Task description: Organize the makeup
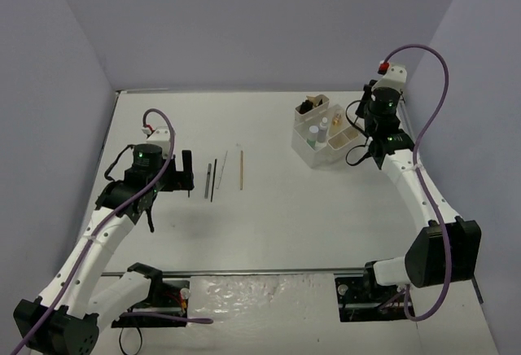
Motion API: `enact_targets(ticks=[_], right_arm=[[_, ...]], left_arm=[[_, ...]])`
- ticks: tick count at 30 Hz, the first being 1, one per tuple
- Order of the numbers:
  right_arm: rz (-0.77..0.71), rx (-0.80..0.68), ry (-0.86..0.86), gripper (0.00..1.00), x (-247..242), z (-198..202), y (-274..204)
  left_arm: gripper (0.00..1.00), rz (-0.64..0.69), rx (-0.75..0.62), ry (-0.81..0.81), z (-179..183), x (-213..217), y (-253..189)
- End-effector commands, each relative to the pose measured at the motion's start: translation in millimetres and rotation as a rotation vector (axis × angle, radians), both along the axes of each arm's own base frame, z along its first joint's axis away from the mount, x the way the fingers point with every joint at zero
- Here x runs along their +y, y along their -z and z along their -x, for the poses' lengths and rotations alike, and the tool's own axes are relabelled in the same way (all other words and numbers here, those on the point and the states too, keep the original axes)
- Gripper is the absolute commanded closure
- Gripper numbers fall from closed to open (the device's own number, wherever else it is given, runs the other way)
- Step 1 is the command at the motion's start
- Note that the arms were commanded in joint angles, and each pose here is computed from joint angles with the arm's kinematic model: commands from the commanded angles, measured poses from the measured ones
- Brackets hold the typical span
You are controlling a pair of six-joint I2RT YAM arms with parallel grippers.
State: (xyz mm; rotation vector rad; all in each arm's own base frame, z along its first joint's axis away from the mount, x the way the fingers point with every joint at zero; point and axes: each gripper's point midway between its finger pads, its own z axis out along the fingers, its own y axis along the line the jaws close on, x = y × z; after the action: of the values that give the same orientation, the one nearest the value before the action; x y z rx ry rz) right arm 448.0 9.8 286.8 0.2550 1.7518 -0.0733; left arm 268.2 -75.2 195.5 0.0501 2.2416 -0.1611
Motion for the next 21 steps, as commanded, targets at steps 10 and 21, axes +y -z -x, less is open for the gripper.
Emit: enact_targets(ticks=[10,21], right_arm=[[-0.023,-0.054,0.034,1.0,-8.4,-26.0,46.6],[-0.047,0.013,0.013,0.75,-8.2,-26.9,78.3]], left_arm=[[0.03,0.002,-0.092,-0.026,-11.4,6.6,-25.6],[0.03,-0.012,-0.04,-0.043,-15.3,9.5,-11.9]])
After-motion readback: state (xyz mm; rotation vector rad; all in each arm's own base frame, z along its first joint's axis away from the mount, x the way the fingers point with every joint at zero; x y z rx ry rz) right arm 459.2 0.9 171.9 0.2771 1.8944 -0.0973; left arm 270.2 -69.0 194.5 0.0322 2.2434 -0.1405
